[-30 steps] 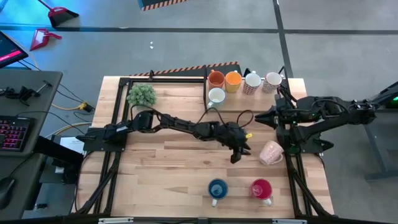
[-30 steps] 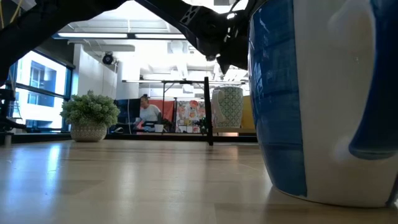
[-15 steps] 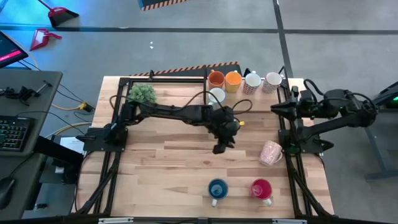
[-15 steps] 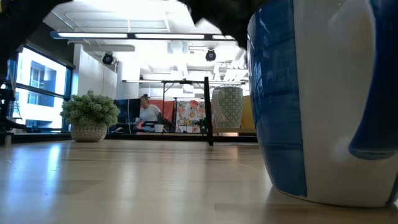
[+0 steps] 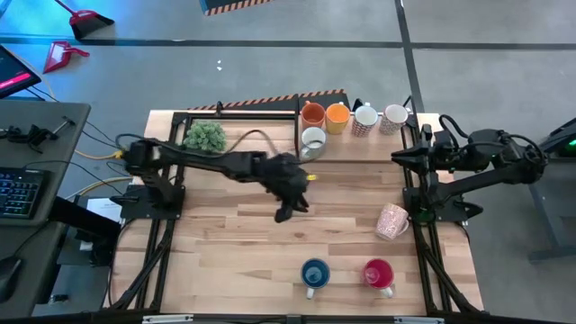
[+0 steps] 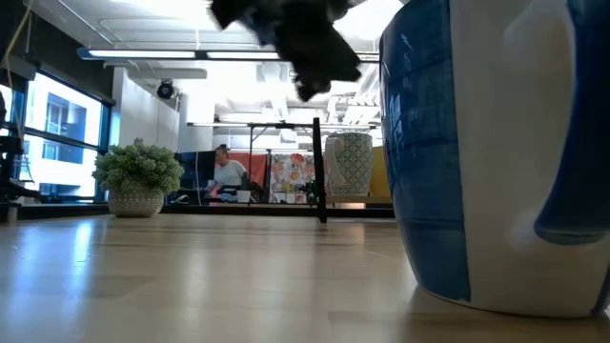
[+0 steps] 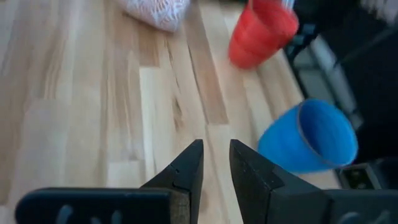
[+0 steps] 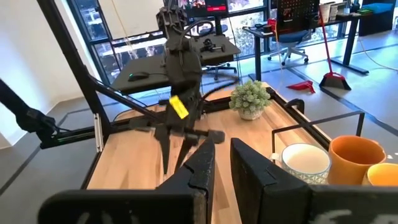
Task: Place coffee mugs
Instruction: Put the orange patterned mug on the shelf
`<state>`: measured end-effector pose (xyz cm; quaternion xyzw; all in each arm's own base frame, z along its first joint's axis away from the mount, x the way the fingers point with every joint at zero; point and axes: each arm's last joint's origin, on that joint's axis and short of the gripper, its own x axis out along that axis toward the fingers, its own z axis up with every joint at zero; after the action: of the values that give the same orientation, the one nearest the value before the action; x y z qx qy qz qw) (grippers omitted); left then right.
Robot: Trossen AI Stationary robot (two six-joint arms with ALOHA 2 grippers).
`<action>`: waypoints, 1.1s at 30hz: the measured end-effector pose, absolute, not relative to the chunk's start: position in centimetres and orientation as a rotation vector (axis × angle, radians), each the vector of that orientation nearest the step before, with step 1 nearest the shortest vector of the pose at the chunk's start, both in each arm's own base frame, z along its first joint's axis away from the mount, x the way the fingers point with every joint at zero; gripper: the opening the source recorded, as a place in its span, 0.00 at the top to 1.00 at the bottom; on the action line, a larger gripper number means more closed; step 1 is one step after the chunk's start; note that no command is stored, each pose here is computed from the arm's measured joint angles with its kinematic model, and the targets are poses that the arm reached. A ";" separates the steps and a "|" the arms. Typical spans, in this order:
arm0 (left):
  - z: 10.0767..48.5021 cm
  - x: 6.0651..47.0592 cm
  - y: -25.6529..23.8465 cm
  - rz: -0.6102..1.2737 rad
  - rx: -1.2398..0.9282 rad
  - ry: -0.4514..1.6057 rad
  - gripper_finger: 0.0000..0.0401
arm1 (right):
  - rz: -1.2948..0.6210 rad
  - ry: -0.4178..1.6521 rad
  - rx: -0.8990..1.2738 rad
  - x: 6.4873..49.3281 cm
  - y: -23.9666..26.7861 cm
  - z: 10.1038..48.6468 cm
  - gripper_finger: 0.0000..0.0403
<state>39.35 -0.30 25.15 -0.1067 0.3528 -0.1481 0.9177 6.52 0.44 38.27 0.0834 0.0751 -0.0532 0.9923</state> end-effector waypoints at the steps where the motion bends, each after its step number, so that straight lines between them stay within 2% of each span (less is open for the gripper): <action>1: 25.0 38.5 -0.3 -0.295 -0.241 0.681 0.84 | -0.107 0.150 0.169 6.5 0.4 38.3 0.91; 8: 23.6 33.3 -1.7 -0.166 -0.288 0.463 0.84 | -0.153 0.208 0.198 6.4 0.3 37.6 0.91; 15: 20.2 31.0 -3.8 -0.041 -0.304 0.354 0.84 | -0.270 0.460 0.355 5.9 0.2 35.1 0.91; 19: 19.7 30.2 -4.3 -0.021 -0.315 0.261 0.84 | -0.300 0.597 0.424 5.6 0.2 34.0 0.91; 28: 20.6 29.6 -3.9 -0.014 -0.324 0.206 0.84 | -0.414 0.962 0.523 5.2 0.4 31.7 0.91; 33: 21.6 29.1 -3.7 -0.014 -0.317 0.183 0.84 | -0.398 1.049 0.515 6.8 0.9 31.0 0.91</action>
<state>29.14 -3.72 21.58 -0.1578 0.0911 -0.0068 0.9832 6.76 0.86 30.96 0.2416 0.4919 -0.1865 0.8154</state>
